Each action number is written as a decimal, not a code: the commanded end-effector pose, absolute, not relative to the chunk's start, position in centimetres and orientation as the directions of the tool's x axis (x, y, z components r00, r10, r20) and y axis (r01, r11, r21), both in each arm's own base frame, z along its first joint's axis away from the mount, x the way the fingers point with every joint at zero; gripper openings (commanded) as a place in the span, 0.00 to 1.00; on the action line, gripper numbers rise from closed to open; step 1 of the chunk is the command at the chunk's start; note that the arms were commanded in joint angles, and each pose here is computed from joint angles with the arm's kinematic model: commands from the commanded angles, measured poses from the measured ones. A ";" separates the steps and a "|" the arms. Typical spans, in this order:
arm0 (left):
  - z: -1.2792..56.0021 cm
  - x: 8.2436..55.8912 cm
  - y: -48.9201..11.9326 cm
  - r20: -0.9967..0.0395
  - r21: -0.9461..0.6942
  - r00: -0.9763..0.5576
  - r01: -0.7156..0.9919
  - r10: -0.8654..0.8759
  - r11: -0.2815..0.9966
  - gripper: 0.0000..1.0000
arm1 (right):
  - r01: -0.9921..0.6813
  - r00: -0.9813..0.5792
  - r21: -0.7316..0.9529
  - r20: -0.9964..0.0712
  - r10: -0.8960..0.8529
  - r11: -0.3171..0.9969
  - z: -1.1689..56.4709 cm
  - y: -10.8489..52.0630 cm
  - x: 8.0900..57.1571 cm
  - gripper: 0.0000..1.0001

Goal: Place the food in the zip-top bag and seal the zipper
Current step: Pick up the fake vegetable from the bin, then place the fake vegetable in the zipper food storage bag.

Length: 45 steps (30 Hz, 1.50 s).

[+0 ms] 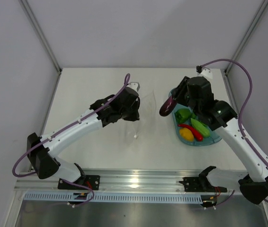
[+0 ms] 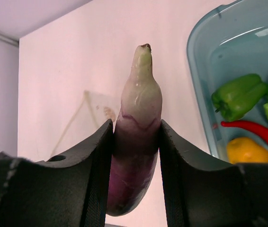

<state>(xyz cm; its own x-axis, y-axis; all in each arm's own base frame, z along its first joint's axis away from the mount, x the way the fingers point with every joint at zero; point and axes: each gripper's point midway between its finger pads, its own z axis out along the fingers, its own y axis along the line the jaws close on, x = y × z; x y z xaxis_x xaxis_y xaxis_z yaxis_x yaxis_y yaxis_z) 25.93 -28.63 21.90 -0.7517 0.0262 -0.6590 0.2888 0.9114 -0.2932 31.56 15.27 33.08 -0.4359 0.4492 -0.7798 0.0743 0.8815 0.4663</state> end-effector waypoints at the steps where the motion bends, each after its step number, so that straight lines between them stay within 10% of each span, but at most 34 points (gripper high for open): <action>1: 23.0 26.5 -28.9 -0.672 -0.299 -0.741 0.281 0.008 0.912 0.01 | 0.099 -0.381 0.460 -0.801 0.461 0.882 35.1 15.9 30.5 0.01; 45: 23.8 26.1 -28.7 -0.676 -0.338 -0.736 0.266 -0.037 0.903 0.01 | -0.071 -0.689 0.385 -0.686 0.234 0.920 26.4 28.1 26.3 0.16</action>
<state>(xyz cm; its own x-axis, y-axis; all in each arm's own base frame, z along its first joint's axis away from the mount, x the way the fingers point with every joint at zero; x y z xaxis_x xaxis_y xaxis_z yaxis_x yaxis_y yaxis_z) 25.82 -28.59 21.46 -0.7698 0.0149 -0.6381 0.2626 0.9186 -0.2953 27.52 27.94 24.89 -0.7142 0.2298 -0.6612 -0.0404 0.9295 0.3667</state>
